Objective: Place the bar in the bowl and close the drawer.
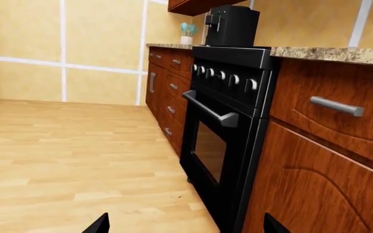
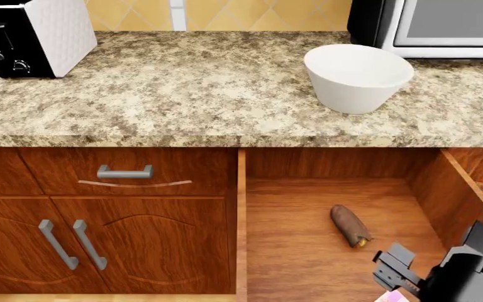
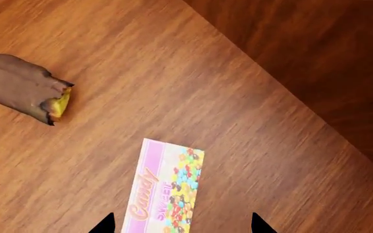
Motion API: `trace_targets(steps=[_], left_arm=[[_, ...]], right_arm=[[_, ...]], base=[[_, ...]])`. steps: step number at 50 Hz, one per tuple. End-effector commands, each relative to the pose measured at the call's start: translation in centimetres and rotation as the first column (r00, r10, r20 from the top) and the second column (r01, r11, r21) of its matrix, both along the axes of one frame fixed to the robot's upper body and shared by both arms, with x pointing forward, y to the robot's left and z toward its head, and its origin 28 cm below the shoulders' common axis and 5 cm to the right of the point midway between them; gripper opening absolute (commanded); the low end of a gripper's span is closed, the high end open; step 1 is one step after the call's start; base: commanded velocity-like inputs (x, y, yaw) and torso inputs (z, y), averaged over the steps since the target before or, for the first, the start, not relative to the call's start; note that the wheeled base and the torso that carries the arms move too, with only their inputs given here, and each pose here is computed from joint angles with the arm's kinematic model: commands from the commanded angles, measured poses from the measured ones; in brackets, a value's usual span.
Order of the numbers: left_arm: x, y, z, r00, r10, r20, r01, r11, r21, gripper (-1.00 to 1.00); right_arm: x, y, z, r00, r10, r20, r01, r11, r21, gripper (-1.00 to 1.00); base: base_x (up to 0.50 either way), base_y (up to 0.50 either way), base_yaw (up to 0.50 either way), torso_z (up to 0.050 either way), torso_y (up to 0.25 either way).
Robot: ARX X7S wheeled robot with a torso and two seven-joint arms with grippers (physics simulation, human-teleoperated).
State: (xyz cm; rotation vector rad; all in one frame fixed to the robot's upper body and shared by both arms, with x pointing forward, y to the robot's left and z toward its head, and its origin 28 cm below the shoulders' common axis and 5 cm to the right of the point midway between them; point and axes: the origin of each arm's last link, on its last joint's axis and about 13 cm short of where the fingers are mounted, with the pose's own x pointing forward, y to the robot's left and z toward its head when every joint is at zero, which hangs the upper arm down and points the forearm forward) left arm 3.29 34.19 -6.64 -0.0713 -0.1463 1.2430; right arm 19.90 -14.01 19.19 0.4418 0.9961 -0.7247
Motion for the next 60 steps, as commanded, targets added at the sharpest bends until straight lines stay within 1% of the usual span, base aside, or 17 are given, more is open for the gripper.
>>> trace_targets(steps=[1, 7, 12, 13, 17, 23, 27, 36, 44, 60], left_arm=[[0.0, 0.1, 0.0, 1.0, 0.004, -0.001, -0.004, 1.0, 0.0, 1.0], [0.0, 0.1, 0.1, 1.0, 0.005, 0.0, -0.005, 1.0, 0.002, 1.0], [0.1, 0.2, 0.1, 1.0, 0.003, 0.0, -0.003, 1.0, 0.003, 1.0], [0.2, 0.2, 0.2, 1.0, 0.004, -0.001, -0.004, 1.0, 0.003, 1.0], [0.4, 0.4, 0.2, 1.0, 0.001, -0.001, -0.001, 1.0, 0.004, 1.0], [0.7, 0.5, 0.3, 1.0, 0.0, 0.0, 0.0, 1.0, 0.004, 1.0], [0.9, 0.6, 0.4, 1.0, 0.001, -0.001, -0.001, 1.0, 0.009, 1.0], [0.9, 0.5, 0.3, 1.0, 0.002, -0.004, -0.002, 1.0, 0.01, 1.0], [0.8, 0.5, 0.1, 1.0, 0.003, -0.005, -0.003, 1.0, 0.007, 1.0], [0.6, 0.5, 0.0, 1.0, 0.001, -0.01, -0.001, 1.0, 0.006, 1.0]], right_arm=[[0.2, 0.1, -0.3, 0.998, -0.058, 0.022, 0.056, 0.996, 0.074, 1.0], [0.4, 0.3, -0.2, 0.996, -0.082, 0.044, 0.076, 0.99, 0.122, 1.0], [0.8, 0.4, -0.1, 0.993, -0.097, 0.062, 0.087, 0.986, 0.142, 1.0], [0.9, 0.4, -0.1, 0.993, -0.106, 0.06, 0.095, 0.983, 0.158, 1.0], [1.2, 0.5, -0.2, 0.989, -0.129, 0.067, 0.117, 0.981, 0.157, 1.0], [1.6, 0.3, -0.4, 0.975, -0.209, 0.077, 0.199, 0.973, 0.119, 1.0], [1.6, 0.4, -0.5, 0.969, -0.232, 0.081, 0.224, 0.969, 0.102, 1.0], [1.7, 0.4, -0.6, 0.957, -0.277, 0.09, 0.275, 0.961, 0.036, 1.0], [2.0, 0.6, -1.2, 0.962, -0.265, 0.068, 0.264, 0.964, 0.025, 1.0], [2.1, 0.9, -1.9, 0.972, -0.231, 0.036, 0.229, 0.973, 0.041, 1.0]], base=[[0.0, 0.0, 0.0, 0.0, 0.0], [0.0, 0.0, 0.0, 0.0, 0.0], [0.0, 0.0, 0.0, 0.0, 0.0], [0.0, 0.0, 0.0, 0.0, 0.0], [0.0, 0.0, 0.0, 0.0, 0.0], [0.0, 0.0, 0.0, 0.0, 0.0], [0.0, 0.0, 0.0, 0.0, 0.0], [0.0, 0.0, 0.0, 0.0, 0.0], [0.0, 0.0, 0.0, 0.0, 0.0], [0.0, 0.0, 0.0, 0.0, 0.0]])
